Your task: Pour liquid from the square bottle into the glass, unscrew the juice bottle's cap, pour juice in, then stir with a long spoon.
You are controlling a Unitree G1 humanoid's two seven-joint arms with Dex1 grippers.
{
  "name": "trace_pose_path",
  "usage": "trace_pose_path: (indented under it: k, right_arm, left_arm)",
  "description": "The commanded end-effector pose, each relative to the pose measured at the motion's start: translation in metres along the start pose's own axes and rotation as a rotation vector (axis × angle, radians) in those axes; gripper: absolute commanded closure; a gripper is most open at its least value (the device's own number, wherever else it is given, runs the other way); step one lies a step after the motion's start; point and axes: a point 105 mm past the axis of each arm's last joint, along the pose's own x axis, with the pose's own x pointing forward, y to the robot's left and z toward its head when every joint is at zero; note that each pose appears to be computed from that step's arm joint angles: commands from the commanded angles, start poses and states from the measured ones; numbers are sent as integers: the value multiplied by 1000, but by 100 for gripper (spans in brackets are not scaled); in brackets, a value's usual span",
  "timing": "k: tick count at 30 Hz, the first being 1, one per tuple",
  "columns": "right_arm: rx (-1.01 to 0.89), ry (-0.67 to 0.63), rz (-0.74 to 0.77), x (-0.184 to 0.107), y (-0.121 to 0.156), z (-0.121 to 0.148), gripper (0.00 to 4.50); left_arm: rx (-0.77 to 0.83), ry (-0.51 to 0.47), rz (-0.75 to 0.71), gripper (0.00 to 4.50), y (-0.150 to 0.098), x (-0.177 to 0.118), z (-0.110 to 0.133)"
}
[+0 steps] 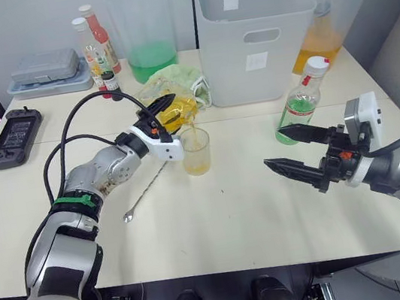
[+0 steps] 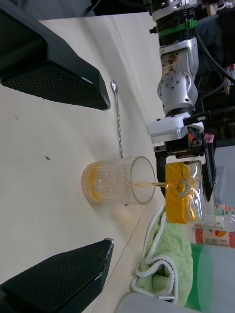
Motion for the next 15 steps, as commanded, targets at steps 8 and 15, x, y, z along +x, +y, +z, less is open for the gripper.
trace_pose_path:
  k: [8, 15]
  right_arm:
    - [-53, -39, 34, 4, 3, 14, 3]
    - [-52, -34, 55, 7, 3, 16, 3]
  left_arm:
    - [-195, 11, 130, 170, 44, -3, -5]
    - [-616, 137, 249, 170, 65, -9, -31]
